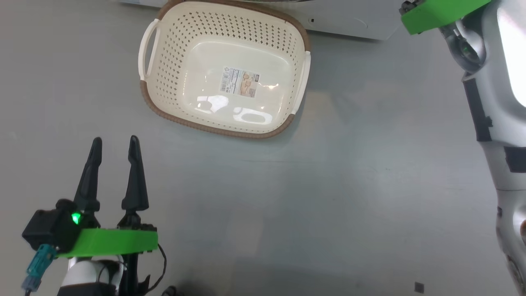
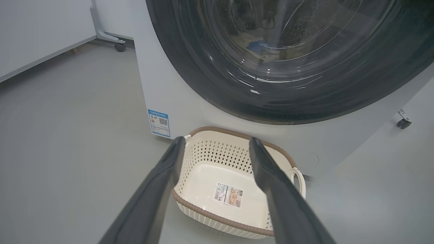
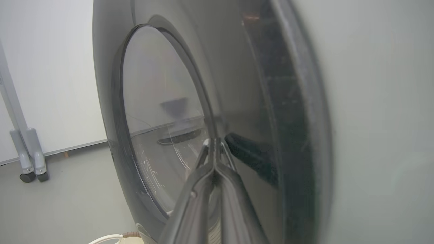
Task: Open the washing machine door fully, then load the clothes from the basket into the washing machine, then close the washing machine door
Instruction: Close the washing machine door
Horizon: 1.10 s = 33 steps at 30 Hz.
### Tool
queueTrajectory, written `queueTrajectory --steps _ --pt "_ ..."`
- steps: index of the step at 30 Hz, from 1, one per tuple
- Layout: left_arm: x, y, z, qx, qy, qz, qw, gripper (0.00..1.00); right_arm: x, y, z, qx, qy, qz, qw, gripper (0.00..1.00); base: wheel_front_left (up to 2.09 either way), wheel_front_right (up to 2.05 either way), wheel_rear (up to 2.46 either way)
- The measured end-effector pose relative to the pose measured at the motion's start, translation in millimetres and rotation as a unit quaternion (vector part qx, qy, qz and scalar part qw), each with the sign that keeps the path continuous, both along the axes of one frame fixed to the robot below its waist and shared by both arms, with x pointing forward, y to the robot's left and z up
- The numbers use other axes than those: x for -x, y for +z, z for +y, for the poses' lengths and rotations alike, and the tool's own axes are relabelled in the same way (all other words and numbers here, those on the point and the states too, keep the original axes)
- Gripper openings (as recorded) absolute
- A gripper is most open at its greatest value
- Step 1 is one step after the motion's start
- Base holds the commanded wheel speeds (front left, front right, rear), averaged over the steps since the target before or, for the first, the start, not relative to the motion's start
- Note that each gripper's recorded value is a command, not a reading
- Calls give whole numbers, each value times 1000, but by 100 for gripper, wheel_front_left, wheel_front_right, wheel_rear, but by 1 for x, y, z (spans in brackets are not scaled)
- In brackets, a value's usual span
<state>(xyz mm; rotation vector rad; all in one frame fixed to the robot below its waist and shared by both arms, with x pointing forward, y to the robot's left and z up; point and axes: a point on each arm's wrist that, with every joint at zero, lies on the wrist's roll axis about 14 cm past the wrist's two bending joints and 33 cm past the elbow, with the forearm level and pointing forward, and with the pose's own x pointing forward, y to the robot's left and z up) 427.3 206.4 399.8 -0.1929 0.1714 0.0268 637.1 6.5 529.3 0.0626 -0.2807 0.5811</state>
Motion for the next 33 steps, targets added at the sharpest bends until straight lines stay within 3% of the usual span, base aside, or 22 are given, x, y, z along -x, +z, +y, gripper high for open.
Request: queueTrajectory --steps 11,14,17,18,22,33 --pt "-3 16 -4 4 -9 -22 1000 100 27 19 -27 0 -27 -2 1000 0 0 0 0" --pt "-4 22 -4 6 -8 -30 999 100 40 24 -34 2 -31 -3 1000 32 0 0 0" --pt "-4 32 -7 9 -11 -43 999 100 53 27 -42 2 -37 1 999 55 0 0 0" --pt "-5 36 -8 12 -12 -48 999 100 58 28 -44 3 -39 1 999 68 0 0 0" --pt "-4 48 -10 19 -12 -64 998 100 78 34 -53 4 -47 2 999 97 0 0 0" --pt "21 70 -12 28 -9 -84 996 100 146 37 -77 -3 -68 17 998 100 0 0 0"
